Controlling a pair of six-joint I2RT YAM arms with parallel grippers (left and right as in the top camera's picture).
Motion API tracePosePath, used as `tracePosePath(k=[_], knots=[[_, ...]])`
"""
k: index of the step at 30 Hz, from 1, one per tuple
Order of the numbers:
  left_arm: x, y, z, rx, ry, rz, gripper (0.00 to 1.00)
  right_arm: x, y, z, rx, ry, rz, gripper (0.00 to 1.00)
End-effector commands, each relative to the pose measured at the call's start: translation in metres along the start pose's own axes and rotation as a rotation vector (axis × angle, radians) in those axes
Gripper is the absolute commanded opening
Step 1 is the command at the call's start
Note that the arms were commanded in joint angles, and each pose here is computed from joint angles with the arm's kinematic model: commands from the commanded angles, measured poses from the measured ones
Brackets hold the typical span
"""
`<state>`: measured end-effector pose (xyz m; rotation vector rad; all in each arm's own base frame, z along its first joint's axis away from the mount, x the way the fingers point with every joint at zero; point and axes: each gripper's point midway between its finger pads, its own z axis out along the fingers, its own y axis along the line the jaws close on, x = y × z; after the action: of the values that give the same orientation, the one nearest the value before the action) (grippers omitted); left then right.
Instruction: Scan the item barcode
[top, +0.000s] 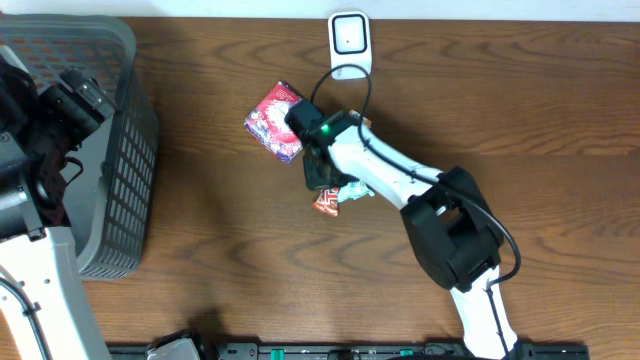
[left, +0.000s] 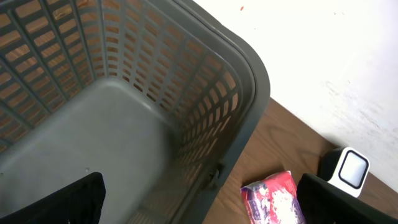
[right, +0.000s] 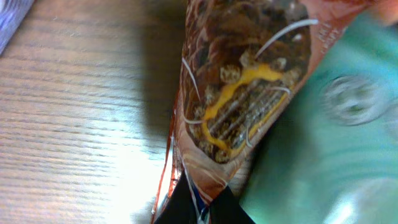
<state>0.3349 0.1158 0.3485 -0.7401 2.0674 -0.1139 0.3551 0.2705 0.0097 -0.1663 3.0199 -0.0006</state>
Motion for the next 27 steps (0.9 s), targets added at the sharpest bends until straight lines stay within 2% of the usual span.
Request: tracePosePath(k=[1,7,12,21,27], knots=[[-0.002,0.003,0.0,-0.013,-0.006,-0.003,0.98,-0.042,-0.015,-0.036,-0.022,-0.09,-0.032,0.01],[-0.002,0.003,0.0,-0.013,-0.006,-0.003,0.98,-0.092,-0.037,-0.093,-0.067,-0.249,-0.029,0.01],[-0.002,0.003,0.0,-0.013,-0.006,-0.003,0.98,-0.145,-0.063,-0.112,-0.023,-0.456,0.052,0.01],[-0.002,0.003,0.0,-0.013,-0.006,-0.003,0.98,-0.225,-0.053,-0.157,-0.121,-0.826,0.073,0.01],[-0.002,0.003,0.0,-0.013,-0.006,-0.003,0.98,-0.251,-0.045,-0.158,-0.188,-0.937,0.14,0.01]])
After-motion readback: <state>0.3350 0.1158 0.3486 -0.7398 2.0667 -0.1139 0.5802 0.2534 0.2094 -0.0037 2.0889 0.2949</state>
